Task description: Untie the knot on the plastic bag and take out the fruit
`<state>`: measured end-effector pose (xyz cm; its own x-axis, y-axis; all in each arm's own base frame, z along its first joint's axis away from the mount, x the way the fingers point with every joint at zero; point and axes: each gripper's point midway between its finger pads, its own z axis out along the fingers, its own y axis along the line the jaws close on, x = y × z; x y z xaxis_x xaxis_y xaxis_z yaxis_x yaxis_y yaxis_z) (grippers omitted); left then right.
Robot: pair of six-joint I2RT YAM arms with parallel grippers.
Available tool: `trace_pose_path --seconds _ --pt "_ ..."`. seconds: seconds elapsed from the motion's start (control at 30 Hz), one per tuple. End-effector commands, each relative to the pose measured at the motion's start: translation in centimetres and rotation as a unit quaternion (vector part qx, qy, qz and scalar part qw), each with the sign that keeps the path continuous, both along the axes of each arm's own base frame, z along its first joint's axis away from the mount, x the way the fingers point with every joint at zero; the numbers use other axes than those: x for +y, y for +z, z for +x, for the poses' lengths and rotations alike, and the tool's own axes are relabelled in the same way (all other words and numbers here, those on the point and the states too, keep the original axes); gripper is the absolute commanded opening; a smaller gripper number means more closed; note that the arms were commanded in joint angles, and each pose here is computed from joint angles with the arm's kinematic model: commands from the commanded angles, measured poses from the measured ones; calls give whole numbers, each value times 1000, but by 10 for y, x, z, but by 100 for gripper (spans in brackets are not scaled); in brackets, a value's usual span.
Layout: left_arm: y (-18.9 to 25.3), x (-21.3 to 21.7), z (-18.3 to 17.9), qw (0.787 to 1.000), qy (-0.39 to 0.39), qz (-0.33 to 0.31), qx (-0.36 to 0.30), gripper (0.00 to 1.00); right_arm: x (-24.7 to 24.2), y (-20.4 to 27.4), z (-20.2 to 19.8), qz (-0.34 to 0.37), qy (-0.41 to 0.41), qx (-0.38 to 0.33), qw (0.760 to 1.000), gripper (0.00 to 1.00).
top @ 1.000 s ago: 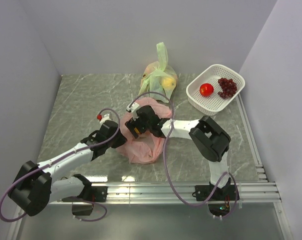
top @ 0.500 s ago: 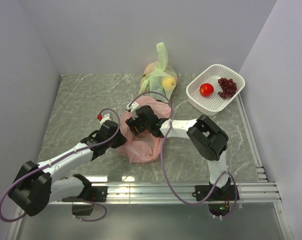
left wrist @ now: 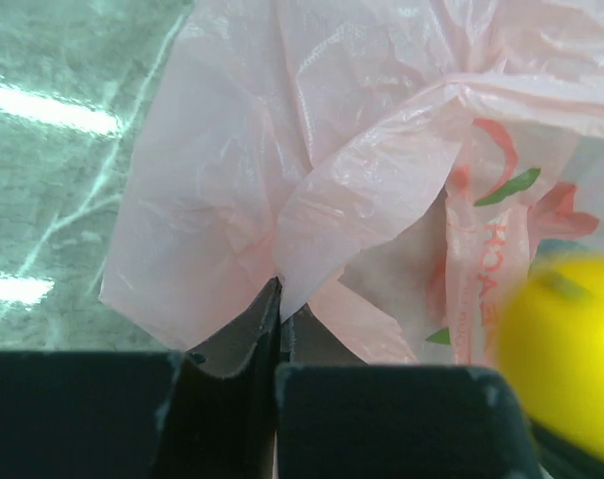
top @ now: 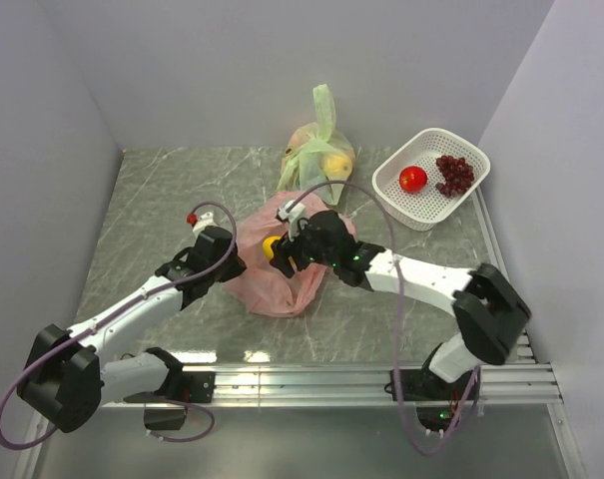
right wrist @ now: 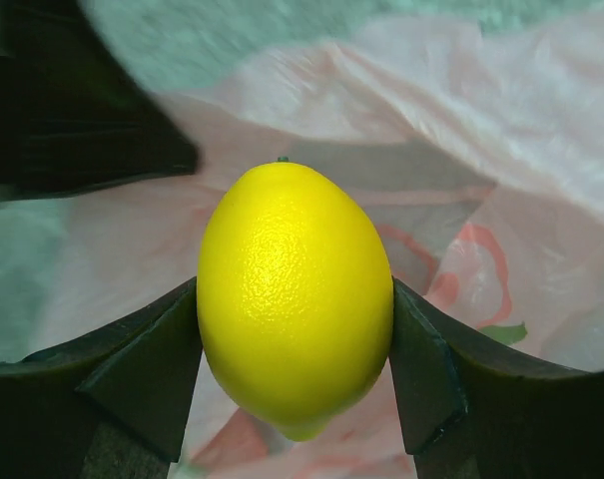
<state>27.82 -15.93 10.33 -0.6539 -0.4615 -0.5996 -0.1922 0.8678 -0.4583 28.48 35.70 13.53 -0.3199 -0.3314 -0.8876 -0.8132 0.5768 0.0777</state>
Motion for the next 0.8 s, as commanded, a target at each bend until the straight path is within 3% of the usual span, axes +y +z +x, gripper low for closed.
trace_pose_path --seconds 0.0,0.17,0.23,0.33,0.4,0.47,0.57,0.77 --pt "17 8 10 1000 6 20 -23 5 -2 52 -25 44 45 -20 998 13" --pt "21 17 12 998 7 49 -26 4 -29 110 -24 67 35 -53 996 13" --pt "24 21 11 998 7 56 -30 4 -47 128 -6 82 -14 -59 995 13" --pt "27 26 10 997 7 61 -41 4 -102 148 47 99 -153 -52 982 13" --pt "28 25 10 997 6 55 -45 4 -154 154 88 106 -259 -48 959 14" --pt "29 25 8 998 4 52 -46 4 -213 144 125 96 -378 -33 920 16" --pt "33 25 6 998 0 50 -48 4 -280 117 160 106 -491 0 865 19" --pt "47 28 1 997 -6 49 -63 4 -354 57 200 109 -606 44 787 30"
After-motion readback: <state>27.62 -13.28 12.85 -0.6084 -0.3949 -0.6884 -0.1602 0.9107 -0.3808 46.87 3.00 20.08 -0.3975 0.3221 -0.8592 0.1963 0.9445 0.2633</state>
